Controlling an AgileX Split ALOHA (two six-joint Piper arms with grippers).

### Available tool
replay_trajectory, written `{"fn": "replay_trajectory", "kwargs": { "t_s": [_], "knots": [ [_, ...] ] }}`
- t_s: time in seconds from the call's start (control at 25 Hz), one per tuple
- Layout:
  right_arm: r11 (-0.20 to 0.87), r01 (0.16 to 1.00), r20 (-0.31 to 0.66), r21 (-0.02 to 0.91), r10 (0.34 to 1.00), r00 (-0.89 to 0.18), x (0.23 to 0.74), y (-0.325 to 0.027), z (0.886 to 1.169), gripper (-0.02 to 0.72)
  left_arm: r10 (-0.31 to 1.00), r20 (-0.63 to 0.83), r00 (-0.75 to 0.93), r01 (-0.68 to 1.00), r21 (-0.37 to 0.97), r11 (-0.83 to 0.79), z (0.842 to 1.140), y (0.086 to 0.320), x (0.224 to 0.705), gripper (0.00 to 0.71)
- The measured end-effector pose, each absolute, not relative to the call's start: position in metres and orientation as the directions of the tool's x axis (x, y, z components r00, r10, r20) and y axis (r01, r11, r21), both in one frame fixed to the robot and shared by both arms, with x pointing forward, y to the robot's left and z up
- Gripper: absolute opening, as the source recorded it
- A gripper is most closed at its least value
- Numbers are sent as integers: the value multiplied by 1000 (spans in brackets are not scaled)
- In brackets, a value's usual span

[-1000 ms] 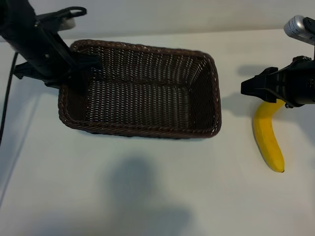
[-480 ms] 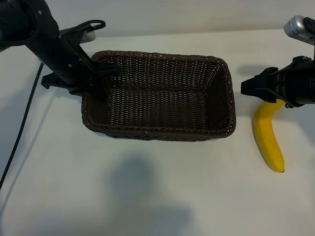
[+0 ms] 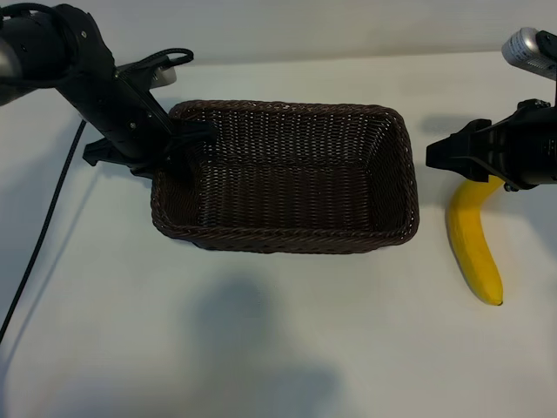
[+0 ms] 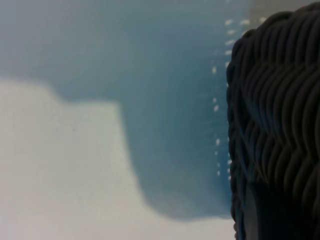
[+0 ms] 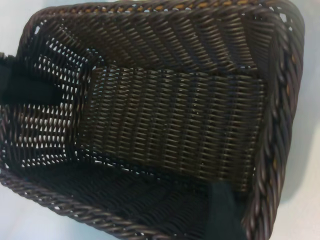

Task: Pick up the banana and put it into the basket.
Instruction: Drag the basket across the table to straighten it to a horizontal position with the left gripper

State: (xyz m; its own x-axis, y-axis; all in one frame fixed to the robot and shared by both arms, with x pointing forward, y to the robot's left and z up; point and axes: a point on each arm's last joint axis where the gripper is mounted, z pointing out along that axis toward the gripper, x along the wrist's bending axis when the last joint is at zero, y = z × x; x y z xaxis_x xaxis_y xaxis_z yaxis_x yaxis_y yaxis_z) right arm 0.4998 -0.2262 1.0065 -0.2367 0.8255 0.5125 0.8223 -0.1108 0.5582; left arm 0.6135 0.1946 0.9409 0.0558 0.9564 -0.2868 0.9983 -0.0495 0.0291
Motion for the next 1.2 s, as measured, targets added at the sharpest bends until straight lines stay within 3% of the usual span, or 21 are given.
{"fn": "replay_trajectory", "kwargs": {
  "t_s": [0.4, 0.52, 0.72, 0.8, 0.96, 1.2],
  "knots": [
    [-112, 822, 512, 559, 826, -236, 500, -226, 1006, 472, 955, -290, 70, 998, 26, -65, 938, 194, 614, 161],
    [-112, 822, 512, 559, 826, -236, 500, -226, 1006, 472, 954, -290, 77, 997, 18, -75, 938, 194, 613, 240],
    [-112, 822, 512, 559, 826, -236, 500, -226, 1006, 472, 955, -283, 85, 996, 6, -87, 938, 194, 611, 452],
    [-112, 822, 511, 559, 826, -236, 500, -226, 1006, 472, 955, -282, 90, 996, -2, -94, 939, 194, 610, 505],
    [-112, 822, 511, 559, 826, -236, 500, -226, 1006, 472, 958, -259, 123, 992, 38, -117, 956, 196, 607, 546],
    [-112, 822, 511, 559, 826, -236, 500, -226, 1006, 472, 962, -199, 186, 977, 145, -159, 1002, 204, 595, 548]
  ]
}}
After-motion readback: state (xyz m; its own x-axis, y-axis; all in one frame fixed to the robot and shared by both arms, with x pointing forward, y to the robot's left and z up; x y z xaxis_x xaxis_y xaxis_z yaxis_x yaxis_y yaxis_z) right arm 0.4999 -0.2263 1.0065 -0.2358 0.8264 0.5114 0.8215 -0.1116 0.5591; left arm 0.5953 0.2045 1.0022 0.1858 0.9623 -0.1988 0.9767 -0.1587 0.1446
